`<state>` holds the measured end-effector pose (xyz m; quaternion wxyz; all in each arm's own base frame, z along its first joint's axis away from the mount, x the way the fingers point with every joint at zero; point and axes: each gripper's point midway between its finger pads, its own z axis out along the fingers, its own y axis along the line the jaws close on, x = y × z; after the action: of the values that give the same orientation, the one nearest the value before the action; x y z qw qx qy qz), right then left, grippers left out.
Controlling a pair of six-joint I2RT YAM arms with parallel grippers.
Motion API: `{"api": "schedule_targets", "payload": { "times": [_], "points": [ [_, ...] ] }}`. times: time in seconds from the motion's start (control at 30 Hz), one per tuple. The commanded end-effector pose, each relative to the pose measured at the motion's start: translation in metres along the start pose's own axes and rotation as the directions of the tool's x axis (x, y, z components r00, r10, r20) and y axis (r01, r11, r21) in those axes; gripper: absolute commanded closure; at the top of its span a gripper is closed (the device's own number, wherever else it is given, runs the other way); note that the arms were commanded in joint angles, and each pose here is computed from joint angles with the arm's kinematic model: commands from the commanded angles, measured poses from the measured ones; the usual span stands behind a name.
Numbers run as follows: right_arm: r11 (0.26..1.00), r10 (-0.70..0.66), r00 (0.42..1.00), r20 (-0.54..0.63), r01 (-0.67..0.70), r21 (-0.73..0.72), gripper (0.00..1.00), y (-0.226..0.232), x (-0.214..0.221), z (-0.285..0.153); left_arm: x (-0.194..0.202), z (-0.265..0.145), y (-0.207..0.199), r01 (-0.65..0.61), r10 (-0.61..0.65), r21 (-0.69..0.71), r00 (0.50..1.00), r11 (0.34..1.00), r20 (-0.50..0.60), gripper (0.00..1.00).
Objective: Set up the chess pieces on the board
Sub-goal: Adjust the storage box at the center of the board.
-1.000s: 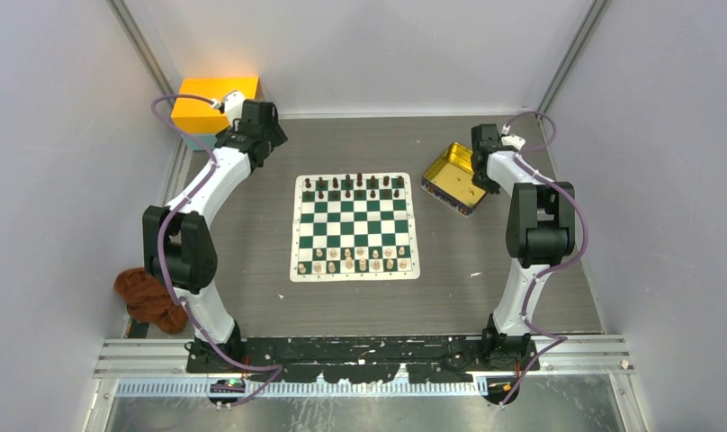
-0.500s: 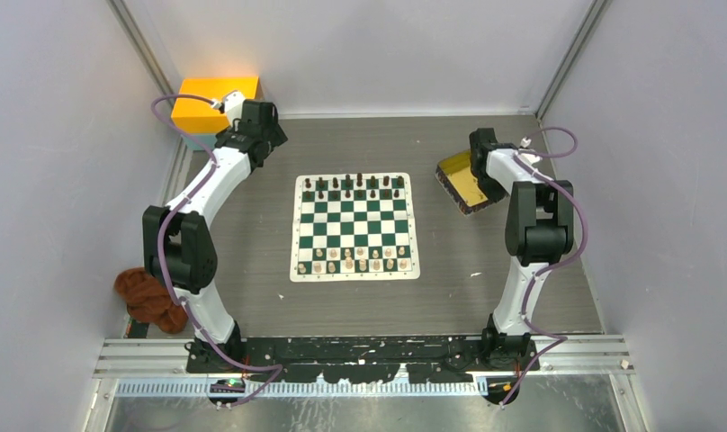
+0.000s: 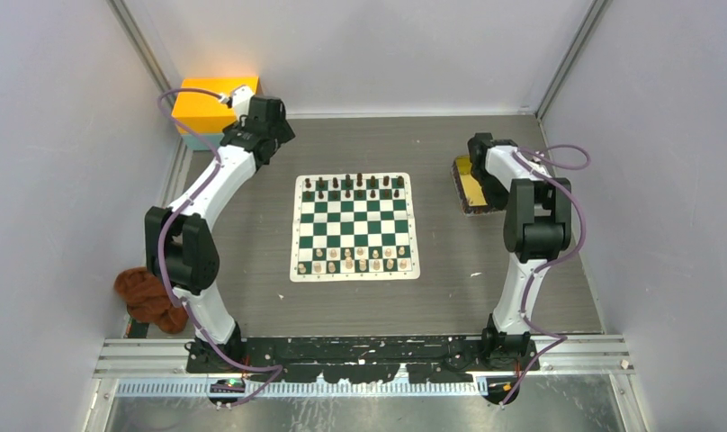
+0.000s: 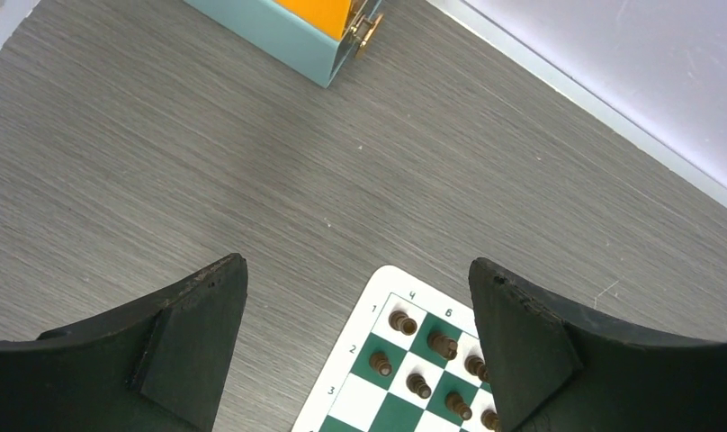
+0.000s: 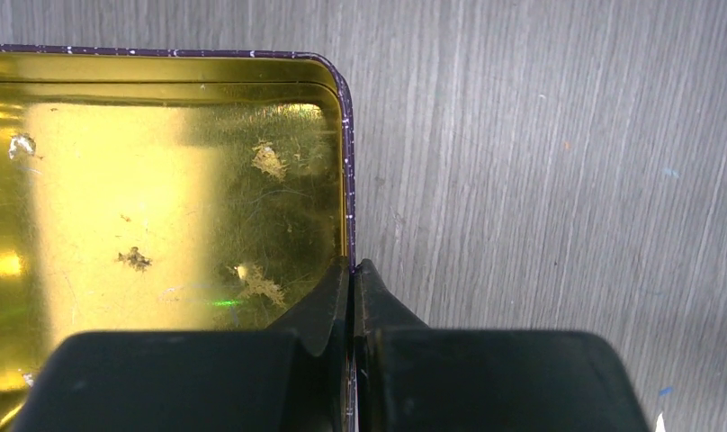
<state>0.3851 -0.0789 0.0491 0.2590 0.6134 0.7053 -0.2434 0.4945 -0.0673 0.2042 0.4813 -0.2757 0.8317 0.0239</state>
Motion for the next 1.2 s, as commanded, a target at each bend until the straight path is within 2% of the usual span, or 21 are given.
{"api": "schedule_targets", "payload": {
  "times": [0.0,0.4,0.67,0.83,1.03,1.17],
  "points": [
    [0.985,0.125,0.991,0.057,-0.13,0.115,1.0,-0.016,-0.001,0.01,-0.023,-0.01,-0.009,-0.006,0.006,0.003,0.998,1.0,0.06,0.07],
    [0.957,0.178,0.98,0.091,-0.194,0.217,1.0,-0.027,0.003,0.015,-0.032,-0.025,-0.02,-0.075,0.075,0.002,0.994,0.997,0.083,0.07],
    [0.956,0.177,0.98,0.089,-0.192,0.22,1.0,-0.029,0.004,0.016,-0.028,-0.032,-0.02,-0.089,0.09,-0.006,0.992,0.996,0.083,0.07],
    [0.976,0.135,0.984,0.115,-0.152,0.154,1.0,-0.022,-0.007,0.014,-0.025,-0.031,-0.018,-0.074,0.074,-0.009,0.993,0.997,0.092,0.07],
    [0.987,0.15,0.985,0.085,-0.145,-0.066,0.99,-0.008,-0.009,0.009,-0.018,-0.024,-0.021,-0.051,0.051,-0.002,0.995,0.999,0.087,0.07],
    [0.992,0.098,0.99,0.098,-0.088,-0.093,1.0,-0.002,-0.015,0.004,-0.014,-0.019,-0.024,-0.033,0.032,0.01,0.996,0.999,0.087,0.07]
  ]
}}
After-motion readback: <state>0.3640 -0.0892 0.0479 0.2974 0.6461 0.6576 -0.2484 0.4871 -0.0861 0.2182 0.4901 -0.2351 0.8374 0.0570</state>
